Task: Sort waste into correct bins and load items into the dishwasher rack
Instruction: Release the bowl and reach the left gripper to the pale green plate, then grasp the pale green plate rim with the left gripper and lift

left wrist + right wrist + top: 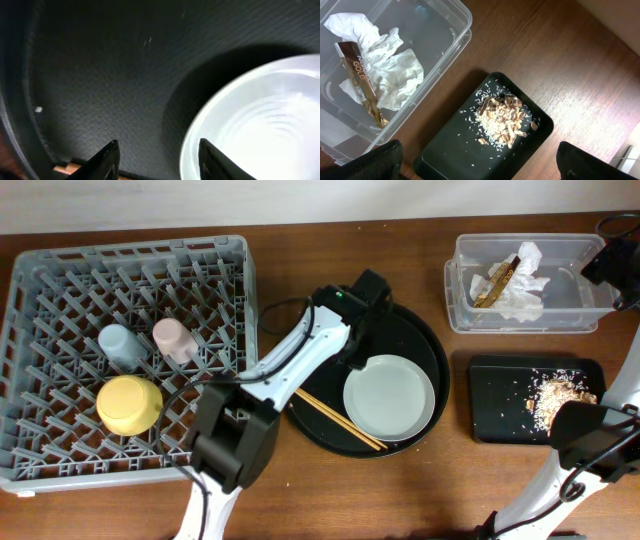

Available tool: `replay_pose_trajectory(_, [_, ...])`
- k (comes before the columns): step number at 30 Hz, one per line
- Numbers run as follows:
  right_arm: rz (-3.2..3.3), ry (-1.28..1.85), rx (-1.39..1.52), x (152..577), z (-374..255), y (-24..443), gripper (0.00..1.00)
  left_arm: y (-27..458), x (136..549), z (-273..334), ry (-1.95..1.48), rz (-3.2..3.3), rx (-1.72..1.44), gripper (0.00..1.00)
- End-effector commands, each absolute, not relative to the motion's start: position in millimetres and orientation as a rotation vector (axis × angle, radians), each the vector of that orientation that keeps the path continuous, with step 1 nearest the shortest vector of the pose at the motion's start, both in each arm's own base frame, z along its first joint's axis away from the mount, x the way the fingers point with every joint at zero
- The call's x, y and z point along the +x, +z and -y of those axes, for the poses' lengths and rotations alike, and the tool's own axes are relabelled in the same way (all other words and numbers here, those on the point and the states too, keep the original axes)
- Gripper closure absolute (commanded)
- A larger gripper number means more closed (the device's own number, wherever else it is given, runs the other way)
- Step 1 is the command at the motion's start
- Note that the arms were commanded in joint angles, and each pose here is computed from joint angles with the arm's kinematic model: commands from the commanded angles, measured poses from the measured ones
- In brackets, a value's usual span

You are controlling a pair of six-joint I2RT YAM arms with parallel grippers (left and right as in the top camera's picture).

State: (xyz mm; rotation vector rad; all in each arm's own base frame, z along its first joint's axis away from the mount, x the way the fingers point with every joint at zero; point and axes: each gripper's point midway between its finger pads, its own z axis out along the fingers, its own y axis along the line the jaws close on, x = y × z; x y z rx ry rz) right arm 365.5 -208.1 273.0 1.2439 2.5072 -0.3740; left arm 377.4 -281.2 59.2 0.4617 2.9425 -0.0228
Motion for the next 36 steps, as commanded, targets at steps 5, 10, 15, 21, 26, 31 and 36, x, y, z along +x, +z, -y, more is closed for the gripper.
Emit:
replay_pose_trajectory(5, [-2.504,-0.391,1.257,364.4,209.9,272.0,0.01,21.5,361.6,282.2,0.005,-3.047,0.502,0.52])
replay_pose_trajectory(10, [-2.504,-0.391,1.257,364.4,209.9,272.0,0.01,6.3,346.2,292.9,-0.075,-3.12,0.529,0.53])
replay_pose_trajectory(15, [-2.503,-0.391,1.257,364.5,210.0,272.0,0.01,-3.8,338.4,299.3,-0.074,-3.138,0.56,0.6])
replay_pose_trajectory(21, [-2.504,-0.391,1.257,364.4,209.9,272.0,0.01,-3.9,341.6,300.4,-0.073,-3.123,0.558,0.83])
replay_pose_trajectory(26, [-2.503,-0.391,1.257,364.5,210.0,272.0,0.01,3.8,350.0,297.9,-0.043,-3.103,0.522,0.99])
replay_pose_trajectory(31, [-2.503,-0.391,1.257,364.5,210.0,272.0,0.01,64.2,371.5,298.1,-0.015,-3.039,0.483,0.99])
replay_pose_trajectory(36, [-2.504,-0.391,1.257,364.4,209.9,272.0,0.02,148.2,401.2,277.6,0.065,-2.888,0.4,0.99])
